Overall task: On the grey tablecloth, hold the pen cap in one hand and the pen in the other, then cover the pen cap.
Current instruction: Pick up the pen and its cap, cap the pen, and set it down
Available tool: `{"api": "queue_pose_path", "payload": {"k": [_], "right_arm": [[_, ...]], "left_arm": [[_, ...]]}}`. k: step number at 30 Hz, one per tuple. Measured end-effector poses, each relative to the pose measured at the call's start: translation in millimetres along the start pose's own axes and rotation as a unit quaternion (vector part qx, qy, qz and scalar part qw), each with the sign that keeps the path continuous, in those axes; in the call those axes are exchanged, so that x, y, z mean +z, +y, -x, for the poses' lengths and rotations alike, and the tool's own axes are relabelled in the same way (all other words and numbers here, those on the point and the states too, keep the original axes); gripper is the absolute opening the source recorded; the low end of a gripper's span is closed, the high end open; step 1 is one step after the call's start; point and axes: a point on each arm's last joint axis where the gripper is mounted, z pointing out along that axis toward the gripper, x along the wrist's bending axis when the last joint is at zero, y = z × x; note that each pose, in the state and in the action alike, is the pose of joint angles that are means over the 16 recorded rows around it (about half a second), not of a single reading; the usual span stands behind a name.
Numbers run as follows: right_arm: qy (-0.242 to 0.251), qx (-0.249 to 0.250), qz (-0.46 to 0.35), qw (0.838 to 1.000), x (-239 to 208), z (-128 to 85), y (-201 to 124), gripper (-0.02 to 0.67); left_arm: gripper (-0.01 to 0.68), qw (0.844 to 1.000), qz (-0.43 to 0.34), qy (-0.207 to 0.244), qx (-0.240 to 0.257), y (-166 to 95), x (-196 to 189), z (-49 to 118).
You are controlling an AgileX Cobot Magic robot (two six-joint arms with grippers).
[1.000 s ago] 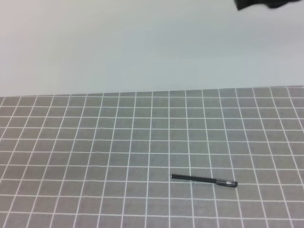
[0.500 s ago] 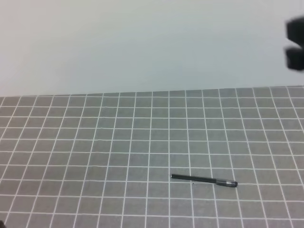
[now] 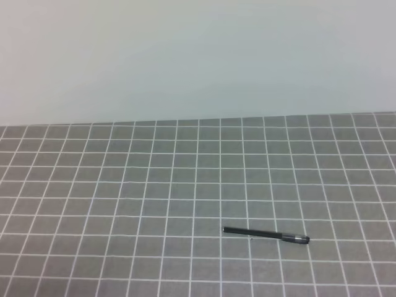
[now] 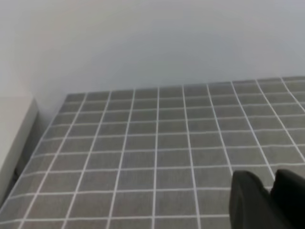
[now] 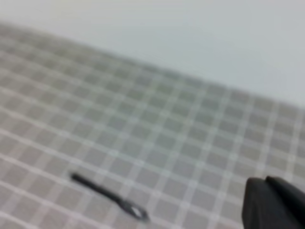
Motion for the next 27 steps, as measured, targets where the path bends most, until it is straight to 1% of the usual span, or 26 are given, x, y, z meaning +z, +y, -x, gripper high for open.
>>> {"api": "queue_pose_path", "payload": {"k": [4,7,10,14,17,21,27], "right_arm": [[-0.030,0.002,0.003,1.000,-8.3,13.3,-11.8,0.000],[-0.056,0.009,0.015,0.998,-17.0,26.1,-27.2,0.000],[-0.086,0.017,0.040,0.995,-27.5,39.0,-48.6,0.000],[-0.129,0.030,0.084,0.988,-40.7,51.5,-85.3,0.000],[-0.161,0.039,0.111,0.980,-46.2,55.3,-116.3,0.000],[-0.198,0.048,0.130,0.970,-47.2,55.4,-155.4,0.000],[-0.230,0.061,0.144,0.961,-43.7,51.6,-198.0,0.000]], "left_arm": [[0.092,1.000,-0.022,-0.007,-0.009,-8.6,-5.3,1.2],[0.092,0.999,-0.038,-0.012,-0.014,-13.0,-8.1,2.0],[0.092,0.998,-0.049,-0.014,-0.019,-16.7,-10.0,2.5],[0.092,0.998,-0.059,-0.016,-0.023,-20.5,-11.2,2.8],[0.092,0.998,-0.059,-0.016,-0.024,-19.9,-11.4,2.9],[0.092,0.998,-0.059,-0.016,-0.024,-19.9,-11.4,2.9],[0.092,0.998,-0.059,-0.016,-0.024,-19.9,-11.4,2.9]]}}
